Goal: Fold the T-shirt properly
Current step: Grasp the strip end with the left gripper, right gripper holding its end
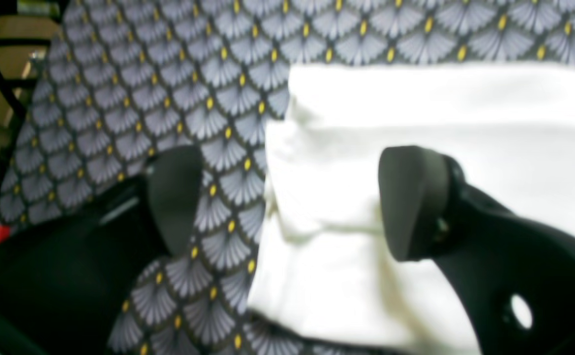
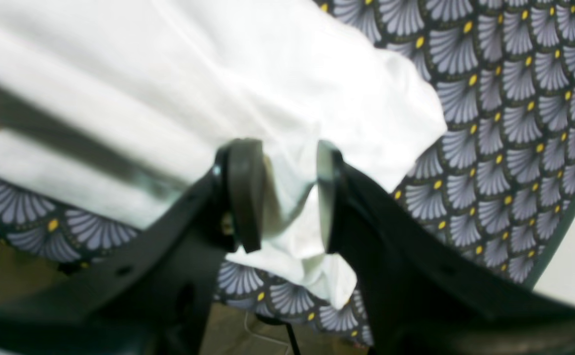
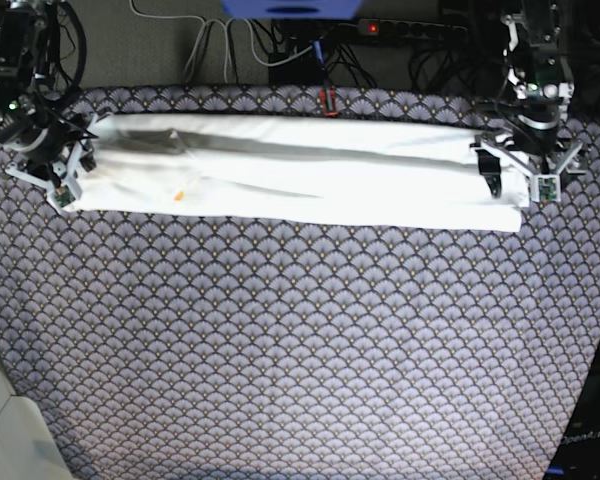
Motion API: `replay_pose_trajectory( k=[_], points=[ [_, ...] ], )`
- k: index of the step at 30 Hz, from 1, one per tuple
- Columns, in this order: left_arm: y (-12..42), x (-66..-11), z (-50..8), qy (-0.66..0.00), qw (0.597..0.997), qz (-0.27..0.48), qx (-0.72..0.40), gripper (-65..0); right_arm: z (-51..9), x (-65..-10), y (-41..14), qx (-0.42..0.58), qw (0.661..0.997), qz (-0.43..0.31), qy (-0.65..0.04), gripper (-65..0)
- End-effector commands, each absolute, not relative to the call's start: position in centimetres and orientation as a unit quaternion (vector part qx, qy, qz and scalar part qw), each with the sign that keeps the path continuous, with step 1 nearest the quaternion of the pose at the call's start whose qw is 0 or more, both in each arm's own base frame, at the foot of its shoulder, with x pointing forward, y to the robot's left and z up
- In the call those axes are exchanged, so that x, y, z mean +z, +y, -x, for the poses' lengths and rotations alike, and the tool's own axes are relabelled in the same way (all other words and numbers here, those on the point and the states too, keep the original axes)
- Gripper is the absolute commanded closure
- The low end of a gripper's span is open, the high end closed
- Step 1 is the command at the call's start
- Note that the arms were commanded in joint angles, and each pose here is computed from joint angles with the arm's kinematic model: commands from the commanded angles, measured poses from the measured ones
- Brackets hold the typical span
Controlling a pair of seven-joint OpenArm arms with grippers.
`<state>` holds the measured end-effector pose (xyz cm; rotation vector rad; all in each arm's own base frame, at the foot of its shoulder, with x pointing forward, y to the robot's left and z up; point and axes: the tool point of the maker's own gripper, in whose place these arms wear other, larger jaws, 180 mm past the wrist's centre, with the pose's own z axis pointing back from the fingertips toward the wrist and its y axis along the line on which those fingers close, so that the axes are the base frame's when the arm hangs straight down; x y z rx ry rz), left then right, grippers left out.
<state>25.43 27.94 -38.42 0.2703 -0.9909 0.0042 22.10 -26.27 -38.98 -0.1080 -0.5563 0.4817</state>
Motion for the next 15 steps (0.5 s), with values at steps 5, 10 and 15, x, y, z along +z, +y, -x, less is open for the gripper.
replay_pose_trajectory(
  k=[5, 10, 15],
  points=[
    [28.4, -37.6, -26.3, -0.492, 0.860, -0.133, 0.005, -54.9, -22.7, -38.2, -26.7, 0.238, 0.927, 0.062, -0.283, -19.7],
    [28.7, -40.2, -25.9, -0.475, 0.874, -0.087, 0.061, -54.9, -22.7, -38.2, -26.7, 0.238, 0.927, 0.062, -0.283, -19.6],
    [29.2, -41.3, -25.4, -0.465, 0.879, -0.065, 0.087, -54.9, -22.6, -38.2, -26.7, 0.239, 0.927, 0.062, -0.281, -19.6]
  ],
)
